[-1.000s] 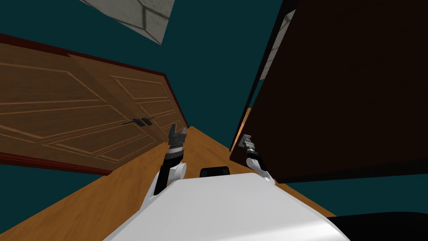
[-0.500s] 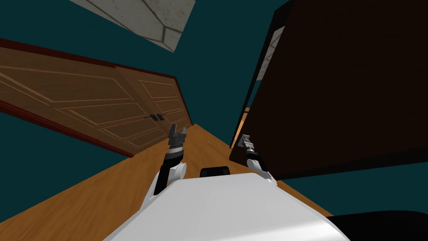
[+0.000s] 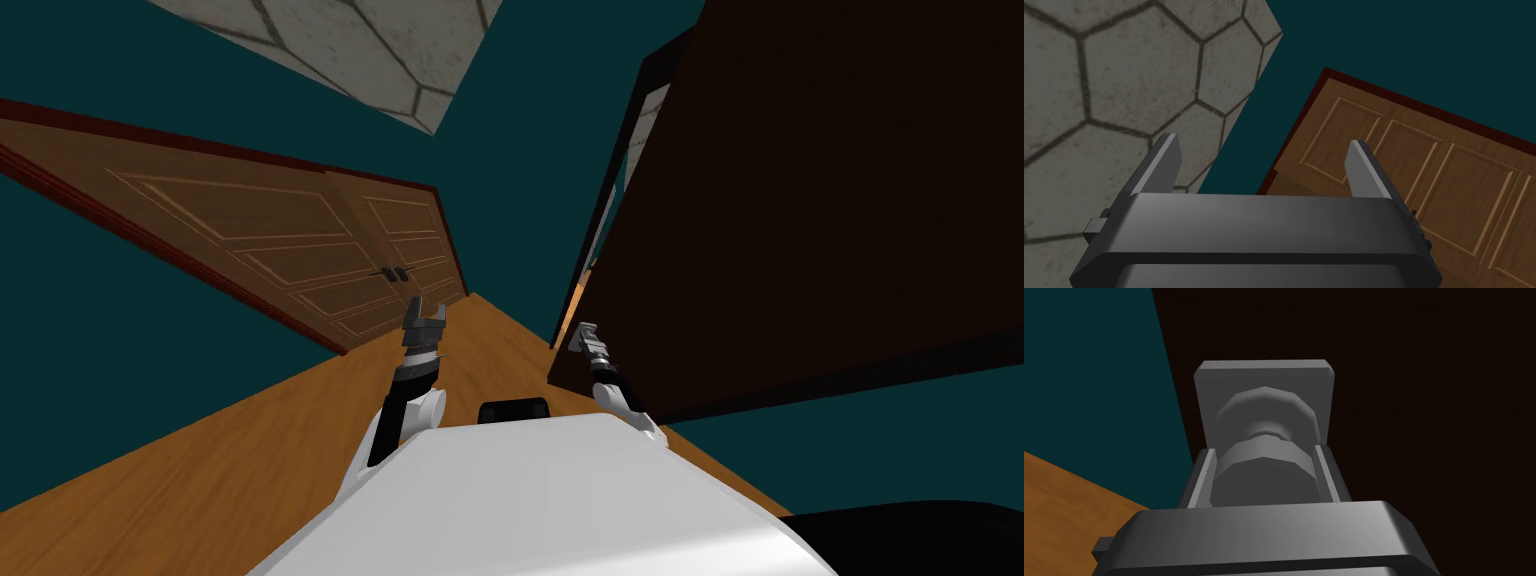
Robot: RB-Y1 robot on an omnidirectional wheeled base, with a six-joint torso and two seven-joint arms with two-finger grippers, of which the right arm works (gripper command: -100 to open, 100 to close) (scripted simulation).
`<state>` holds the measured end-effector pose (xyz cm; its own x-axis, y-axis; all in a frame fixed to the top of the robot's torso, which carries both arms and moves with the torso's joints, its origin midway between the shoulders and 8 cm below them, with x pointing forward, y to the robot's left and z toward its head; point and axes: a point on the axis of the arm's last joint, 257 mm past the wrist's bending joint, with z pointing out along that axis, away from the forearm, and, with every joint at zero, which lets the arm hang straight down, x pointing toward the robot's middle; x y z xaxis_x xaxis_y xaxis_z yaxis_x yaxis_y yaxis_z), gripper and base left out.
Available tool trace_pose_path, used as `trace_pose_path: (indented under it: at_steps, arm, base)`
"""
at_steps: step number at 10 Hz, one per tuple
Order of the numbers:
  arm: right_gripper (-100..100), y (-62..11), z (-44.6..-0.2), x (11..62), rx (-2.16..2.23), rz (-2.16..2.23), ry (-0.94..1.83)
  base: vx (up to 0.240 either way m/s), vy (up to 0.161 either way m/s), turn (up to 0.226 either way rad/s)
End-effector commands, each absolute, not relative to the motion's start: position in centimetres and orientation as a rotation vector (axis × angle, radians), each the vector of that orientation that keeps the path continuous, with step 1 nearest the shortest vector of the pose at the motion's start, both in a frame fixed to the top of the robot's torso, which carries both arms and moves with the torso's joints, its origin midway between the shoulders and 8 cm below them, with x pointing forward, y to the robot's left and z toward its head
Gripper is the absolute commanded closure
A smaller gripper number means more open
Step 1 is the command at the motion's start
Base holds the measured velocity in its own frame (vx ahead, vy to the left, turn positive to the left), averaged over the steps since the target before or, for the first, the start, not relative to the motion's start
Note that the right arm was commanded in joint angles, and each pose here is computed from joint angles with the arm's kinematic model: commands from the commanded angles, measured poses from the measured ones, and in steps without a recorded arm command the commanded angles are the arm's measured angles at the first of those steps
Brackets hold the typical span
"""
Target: Pull the door open
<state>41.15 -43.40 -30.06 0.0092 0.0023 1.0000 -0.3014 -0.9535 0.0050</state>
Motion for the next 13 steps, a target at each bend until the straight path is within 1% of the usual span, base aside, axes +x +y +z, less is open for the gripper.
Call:
trace_pose_path:
  at_steps: [1,6,7,8,13]
  arm:
    - [100,-43.0,-29.8,41.1,2.072,2.062,-0.298]
    - [100,-42.3,-29.6,40.7,2.091,2.091,-0.258]
    - [100,-42.4,-29.9,40.6,2.095,2.08,-0.262]
    - [100,-42.1,-30.0,40.3,2.107,2.085,-0.248]
    - [100,-41.7,-29.8,39.7,2.12,2.113,-0.209]
  base:
    - [-0.214,-0.035,0.132]
    - [-0.224,-0.031,0.117]
    - [-0.093,-0.005,0.027]
    - [-0.142,-0.033,0.153]
    - [-0.213,-0.036,0.125]
